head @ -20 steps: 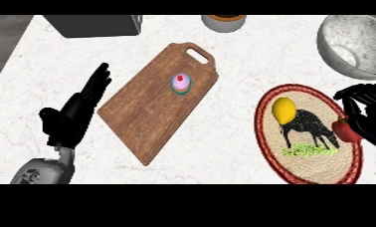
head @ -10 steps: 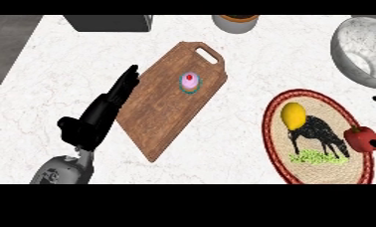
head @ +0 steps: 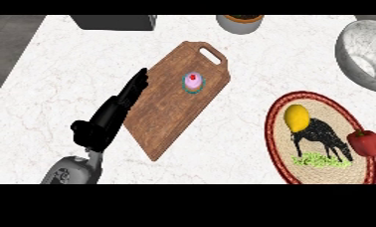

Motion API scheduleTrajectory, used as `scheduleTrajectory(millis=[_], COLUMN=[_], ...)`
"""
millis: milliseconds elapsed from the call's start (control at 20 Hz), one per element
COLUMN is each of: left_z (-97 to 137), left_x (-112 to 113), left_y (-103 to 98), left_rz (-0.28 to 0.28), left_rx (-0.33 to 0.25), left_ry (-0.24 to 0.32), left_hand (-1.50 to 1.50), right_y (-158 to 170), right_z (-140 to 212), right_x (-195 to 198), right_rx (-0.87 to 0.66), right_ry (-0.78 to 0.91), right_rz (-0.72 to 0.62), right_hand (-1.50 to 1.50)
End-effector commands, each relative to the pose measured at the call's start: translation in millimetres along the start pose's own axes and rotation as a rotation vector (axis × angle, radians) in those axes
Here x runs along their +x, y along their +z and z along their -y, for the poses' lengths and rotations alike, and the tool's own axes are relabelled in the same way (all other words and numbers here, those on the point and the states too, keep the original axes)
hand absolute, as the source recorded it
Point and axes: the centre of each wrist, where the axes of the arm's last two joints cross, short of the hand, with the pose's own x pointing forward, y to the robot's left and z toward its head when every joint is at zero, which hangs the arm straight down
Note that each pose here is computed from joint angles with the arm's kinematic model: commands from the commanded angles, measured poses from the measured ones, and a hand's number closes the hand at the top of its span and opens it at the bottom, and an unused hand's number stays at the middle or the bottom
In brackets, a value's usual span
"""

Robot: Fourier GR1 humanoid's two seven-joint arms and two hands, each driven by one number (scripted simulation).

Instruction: Pick the bell pepper from the placemat and place it in the bowl

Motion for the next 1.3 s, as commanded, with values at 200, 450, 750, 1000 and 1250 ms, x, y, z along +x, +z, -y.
scheduleTrajectory(millis=[200, 450, 750, 1000, 1250], left_z=[7, 2, -12, -19, -18], left_x=[-11, 4, -3, 0, -1], left_y=[-12, 4, 2, -3, -3], left_rz=[-0.008, -0.003, -0.006, -0.004, -0.021], left_rx=[0.025, 0.022, 0.039, 0.02, 0.054], left_ry=[0.001, -0.015, -0.023, 0.003, 0.001], left_hand=[0.0, 0.0, 0.0, 0.0, 0.0], right_y=[-7, -26, -36, -29, -22], right_z=[32, 19, -7, 3, -25], right_x=[31, 36, 19, 28, 4], right_rx=[0.383, 0.478, 0.481, 0.441, 0.354], right_ry=[0.1, 0.128, 0.168, 0.216, 0.206], right_rz=[-0.136, -0.177, -0.182, -0.153, -0.131], right_hand=[-1.5, -1.5, -1.5, -1.5, -1.5])
